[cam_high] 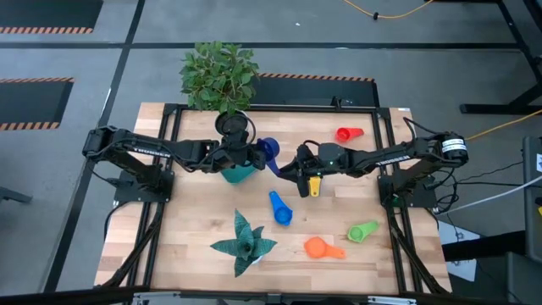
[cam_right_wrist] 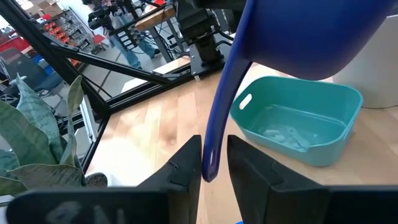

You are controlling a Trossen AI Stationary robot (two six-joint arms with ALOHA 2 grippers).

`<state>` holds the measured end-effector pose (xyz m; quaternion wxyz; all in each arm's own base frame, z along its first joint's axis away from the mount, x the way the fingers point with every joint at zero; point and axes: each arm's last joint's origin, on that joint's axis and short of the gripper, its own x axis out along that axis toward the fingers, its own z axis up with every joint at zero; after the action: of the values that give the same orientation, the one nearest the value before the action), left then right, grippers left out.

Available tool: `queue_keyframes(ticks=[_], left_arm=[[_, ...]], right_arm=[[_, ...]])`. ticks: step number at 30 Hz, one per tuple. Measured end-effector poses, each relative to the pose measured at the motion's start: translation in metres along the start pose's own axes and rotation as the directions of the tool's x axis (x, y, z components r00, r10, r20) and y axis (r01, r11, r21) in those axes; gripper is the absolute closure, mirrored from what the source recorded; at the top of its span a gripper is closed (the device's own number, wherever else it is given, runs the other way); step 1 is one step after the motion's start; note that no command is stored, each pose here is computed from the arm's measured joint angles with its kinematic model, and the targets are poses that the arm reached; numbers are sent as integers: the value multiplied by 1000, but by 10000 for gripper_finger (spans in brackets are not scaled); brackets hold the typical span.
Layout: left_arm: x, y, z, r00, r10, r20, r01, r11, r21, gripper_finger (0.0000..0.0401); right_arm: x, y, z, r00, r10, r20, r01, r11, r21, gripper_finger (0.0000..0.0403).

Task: Nest measuring cups in basket
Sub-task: Stack the dark blue measuring cup on top of the yellow measuring cup

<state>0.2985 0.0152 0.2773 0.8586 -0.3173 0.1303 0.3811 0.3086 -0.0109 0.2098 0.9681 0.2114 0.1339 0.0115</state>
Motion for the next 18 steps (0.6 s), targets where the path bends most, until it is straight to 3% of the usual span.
queue_keyframes(ticks=[8,14,18], left_arm=[[0,0,0,1000,0,0,0,1000,0,390],[0,0,0,1000,7,2,-7,1000,3,390],[0,1,0,1000,7,2,-7,1000,3,390]], right_arm=[[0,0,0,1000,0,0,0,1000,2,322],[0,0,0,1000,-8,0,8,999,-45,388],[0,0,0,1000,-7,0,7,1000,-24,382]])
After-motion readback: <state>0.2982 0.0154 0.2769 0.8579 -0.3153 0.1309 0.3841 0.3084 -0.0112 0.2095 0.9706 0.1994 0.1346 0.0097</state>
